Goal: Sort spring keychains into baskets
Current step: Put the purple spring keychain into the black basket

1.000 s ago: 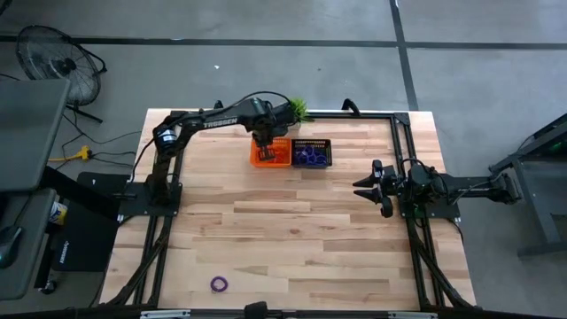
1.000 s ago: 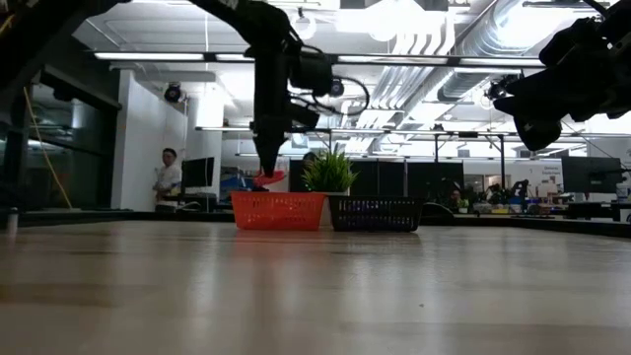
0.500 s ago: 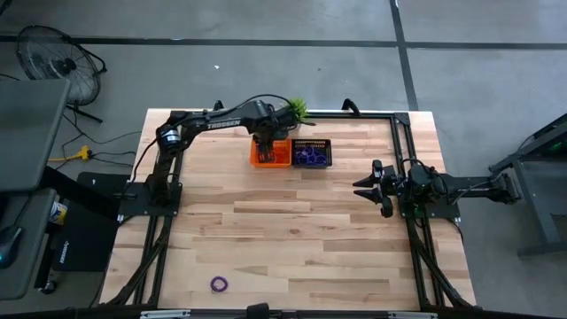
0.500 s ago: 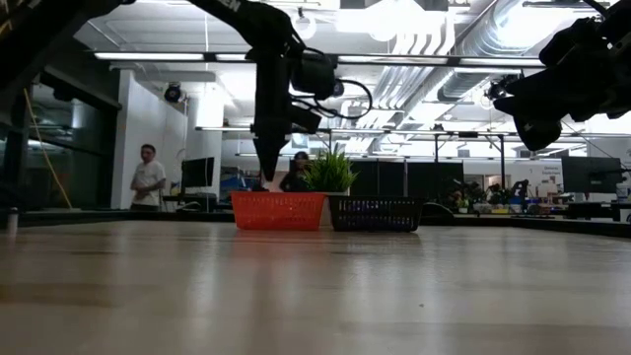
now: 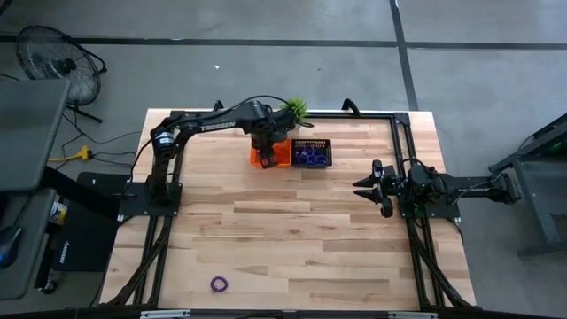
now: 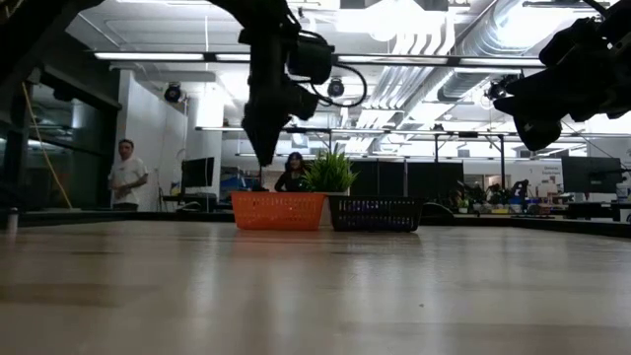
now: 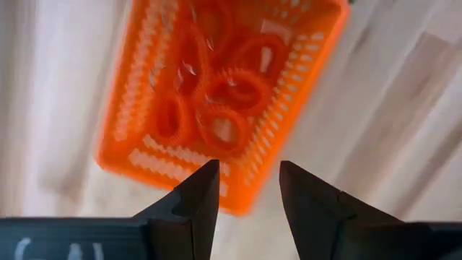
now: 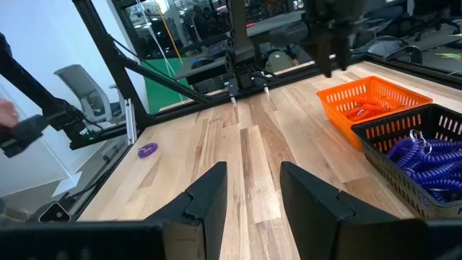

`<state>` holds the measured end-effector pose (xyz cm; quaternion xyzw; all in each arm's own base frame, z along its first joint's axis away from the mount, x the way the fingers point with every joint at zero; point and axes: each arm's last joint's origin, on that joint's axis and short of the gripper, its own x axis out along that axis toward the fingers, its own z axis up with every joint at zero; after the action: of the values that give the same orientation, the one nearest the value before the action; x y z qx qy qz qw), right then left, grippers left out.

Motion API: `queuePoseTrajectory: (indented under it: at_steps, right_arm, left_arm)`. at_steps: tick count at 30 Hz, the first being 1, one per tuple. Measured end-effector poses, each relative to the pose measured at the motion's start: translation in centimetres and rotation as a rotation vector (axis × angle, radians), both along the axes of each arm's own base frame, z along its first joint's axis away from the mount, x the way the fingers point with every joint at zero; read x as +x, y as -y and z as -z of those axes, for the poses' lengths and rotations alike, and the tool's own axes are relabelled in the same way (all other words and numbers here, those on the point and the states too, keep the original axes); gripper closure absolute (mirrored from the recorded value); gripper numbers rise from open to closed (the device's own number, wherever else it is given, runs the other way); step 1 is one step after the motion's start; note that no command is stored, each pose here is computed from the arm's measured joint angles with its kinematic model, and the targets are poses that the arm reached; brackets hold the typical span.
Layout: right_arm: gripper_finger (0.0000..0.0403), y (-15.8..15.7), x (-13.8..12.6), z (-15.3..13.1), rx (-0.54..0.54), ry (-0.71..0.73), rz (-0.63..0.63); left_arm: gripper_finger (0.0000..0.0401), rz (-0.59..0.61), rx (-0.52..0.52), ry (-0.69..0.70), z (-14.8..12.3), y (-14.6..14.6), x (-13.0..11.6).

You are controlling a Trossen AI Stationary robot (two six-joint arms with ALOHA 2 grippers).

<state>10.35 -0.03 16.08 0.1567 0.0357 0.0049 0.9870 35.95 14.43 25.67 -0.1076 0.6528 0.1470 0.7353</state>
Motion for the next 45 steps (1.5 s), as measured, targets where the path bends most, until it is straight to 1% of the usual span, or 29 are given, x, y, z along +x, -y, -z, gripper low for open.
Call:
queuePoseTrajectory:
  at_steps: [4, 8, 11, 14, 16, 17, 19, 22, 23, 24, 26, 28, 31, 33, 35, 38, 40, 41, 43, 45]
  right_arm:
    - [0.0279, 0.0, 0.0, 0.0, 0.000, 0.000, 0.000]
    - [0.0279, 0.0, 0.0, 0.0, 0.000, 0.000, 0.000]
    - [0.0279, 0.0, 0.0, 0.0, 0.000, 0.000, 0.000]
    - [0.0279, 0.0, 0.0, 0.0, 0.000, 0.000, 0.000]
    - [0.0279, 0.0, 0.0, 0.0, 0.000, 0.000, 0.000]
    - [0.0279, 0.0, 0.0, 0.0, 0.000, 0.000, 0.000]
    - [0.0279, 0.0, 0.0, 0.0, 0.000, 0.000, 0.000]
    - [0.0279, 0.0, 0.0, 0.0, 0.000, 0.000, 0.000]
    - [0.0279, 0.0, 0.0, 0.0, 0.000, 0.000, 0.000]
    - [0.0279, 0.0, 0.0, 0.0, 0.000, -0.001, 0.000]
    - [0.0279, 0.0, 0.0, 0.0, 0.000, 0.000, 0.000]
    - [0.0279, 0.0, 0.0, 0.0, 0.000, 0.001, 0.000]
    - [0.0279, 0.0, 0.0, 0.1, 0.000, -0.006, 0.000]
    - [0.0279, 0.0, 0.0, 0.0, 0.000, -0.005, 0.000]
    - [0.0279, 0.0, 0.0, 0.0, 0.000, -0.005, 0.000]
    - [0.0279, 0.0, 0.0, 0.1, 0.000, -0.006, 0.000]
    - [0.0279, 0.0, 0.0, 0.0, 0.000, -0.004, 0.000]
    - [0.0279, 0.0, 0.0, 0.0, 0.000, -0.004, 0.000]
    - [0.0279, 0.0, 0.0, 0.0, 0.000, -0.004, 0.000]
    - [0.0279, 0.0, 0.0, 0.0, 0.000, -0.003, 0.000]
  left_arm:
    - [0.0259, -0.133, -0.048, -0.003, -0.9, 1.2, -0.5]
    - [0.0258, -0.262, -0.068, -0.017, -2.3, 2.6, -1.9]
    - [0.0258, -0.345, -0.077, -0.036, -2.2, 3.9, -2.9]
    - [0.0258, -0.395, -0.086, -0.032, -2.3, 6.2, -4.1]
    - [0.0258, -0.419, -0.090, -0.063, -1.9, 8.2, -5.6]
    - [0.0258, -0.431, -0.091, -0.078, -1.7, 9.2, -6.3]
    - [0.0258, -0.455, -0.096, -0.057, -1.2, 11.4, -7.1]
    - [0.0258, -0.489, -0.097, -0.119, -0.1, 15.1, -9.6]
    - [0.0258, -0.495, -0.111, -0.098, 0.2, 16.4, -9.9]
    - [0.0258, -0.499, -0.122, -0.087, 0.5, 17.6, -10.5]
    - [0.0258, -0.500, -0.114, -0.140, 1.2, 20.0, -12.2]
    - [0.0258, -0.492, -0.150, -0.109, 1.9, 22.5, -12.5]
    - [0.0258, -0.477, -0.158, -0.136, 2.8, 25.6, -14.0]
    - [0.0258, -0.439, -0.229, -0.078, 3.1, 27.6, -14.1]
    - [0.0258, -0.425, -0.243, -0.081, 4.1, 29.0, -14.3]
    - [0.0258, -0.384, -0.288, -0.048, 5.0, 30.8, -13.8]
    - [0.0258, -0.356, -0.300, -0.061, 5.5, 31.8, -13.9]
    - [0.0258, -0.335, -0.314, -0.061, 5.9, 32.2, -13.7]
    - [0.0258, -0.286, -0.305, -0.069, 6.7, 32.9, -13.7]
    - [0.0258, -0.214, -0.318, -0.069, 7.5, 33.6, -13.3]
